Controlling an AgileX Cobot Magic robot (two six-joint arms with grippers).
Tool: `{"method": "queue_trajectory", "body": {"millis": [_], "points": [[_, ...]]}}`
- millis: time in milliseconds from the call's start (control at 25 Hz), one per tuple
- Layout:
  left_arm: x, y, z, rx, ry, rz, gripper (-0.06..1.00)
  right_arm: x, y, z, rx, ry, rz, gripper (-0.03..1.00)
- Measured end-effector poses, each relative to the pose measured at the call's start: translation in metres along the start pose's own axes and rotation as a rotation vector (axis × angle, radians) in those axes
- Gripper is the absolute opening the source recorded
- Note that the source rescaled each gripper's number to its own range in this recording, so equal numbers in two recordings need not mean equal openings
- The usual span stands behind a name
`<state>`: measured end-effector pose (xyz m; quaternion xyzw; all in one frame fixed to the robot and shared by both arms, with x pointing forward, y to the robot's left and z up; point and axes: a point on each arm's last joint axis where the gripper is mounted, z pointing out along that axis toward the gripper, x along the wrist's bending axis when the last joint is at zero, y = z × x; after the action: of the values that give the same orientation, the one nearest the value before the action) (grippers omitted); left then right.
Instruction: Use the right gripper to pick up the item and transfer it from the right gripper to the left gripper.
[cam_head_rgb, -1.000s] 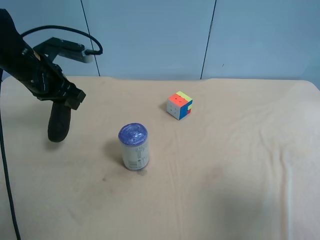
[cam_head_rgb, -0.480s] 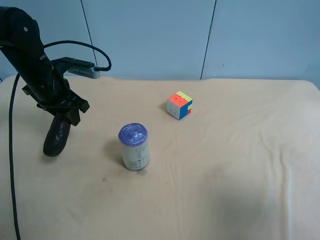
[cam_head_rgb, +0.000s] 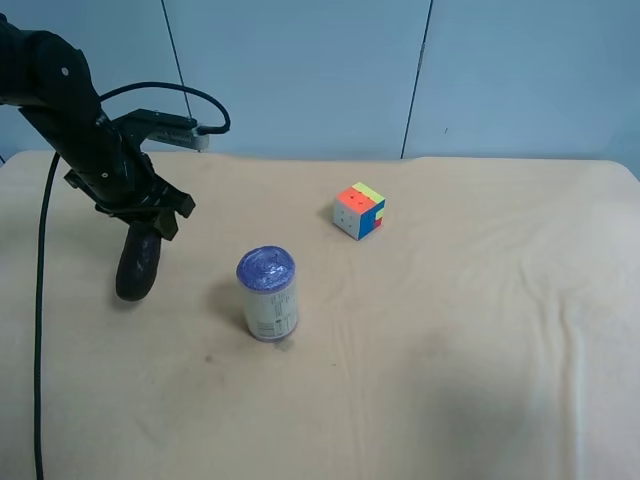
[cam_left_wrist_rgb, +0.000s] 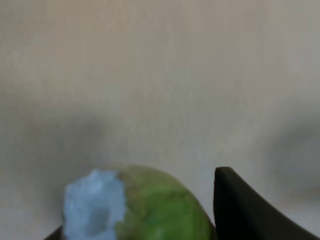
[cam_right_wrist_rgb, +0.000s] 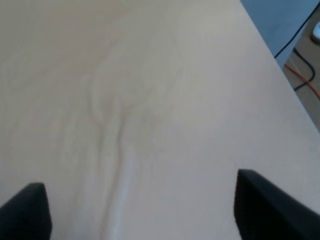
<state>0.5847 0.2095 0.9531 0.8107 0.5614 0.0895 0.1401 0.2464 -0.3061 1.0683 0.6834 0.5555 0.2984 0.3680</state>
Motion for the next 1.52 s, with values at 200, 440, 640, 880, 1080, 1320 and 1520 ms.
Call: {"method": "queue_trajectory", "body": {"millis": [200, 440, 640, 880, 1080, 1320, 1520], "points": [[-0.0012, 0.0024, 0.0000, -0.027, -0.014, -0.024, 0.00, 0.0000, 0.0000, 0.0000, 0.000, 0.000, 0.000, 0.48], [-0.0013, 0.0024, 0.0000, -0.027, -0.014, -0.016, 0.21, 0.0000, 0.0000, 0.0000, 0.000, 0.000, 0.000, 0.48], [-0.0013, 0.0024, 0.0000, -0.027, -0.014, -0.006, 0.77, 0.0000, 0.0000, 0.0000, 0.000, 0.000, 0.000, 0.48], [-0.0013, 0.0024, 0.0000, -0.027, -0.014, -0.003, 0.86, 0.0000, 0.0000, 0.0000, 0.000, 0.000, 0.000, 0.48], [-0.0013, 0.0024, 0.0000, -0.027, -0.014, -0.005, 0.88, 0.0000, 0.0000, 0.0000, 0.000, 0.000, 0.000, 0.48], [-0.0013, 0.0024, 0.0000, -0.027, -0.015, -0.043, 0.99, 0.0000, 0.0000, 0.0000, 0.000, 0.000, 0.000, 0.48], [-0.0013, 0.0024, 0.0000, -0.027, -0.015, -0.050, 0.99, 0.0000, 0.0000, 0.0000, 0.000, 0.000, -0.001, 0.48]]}}
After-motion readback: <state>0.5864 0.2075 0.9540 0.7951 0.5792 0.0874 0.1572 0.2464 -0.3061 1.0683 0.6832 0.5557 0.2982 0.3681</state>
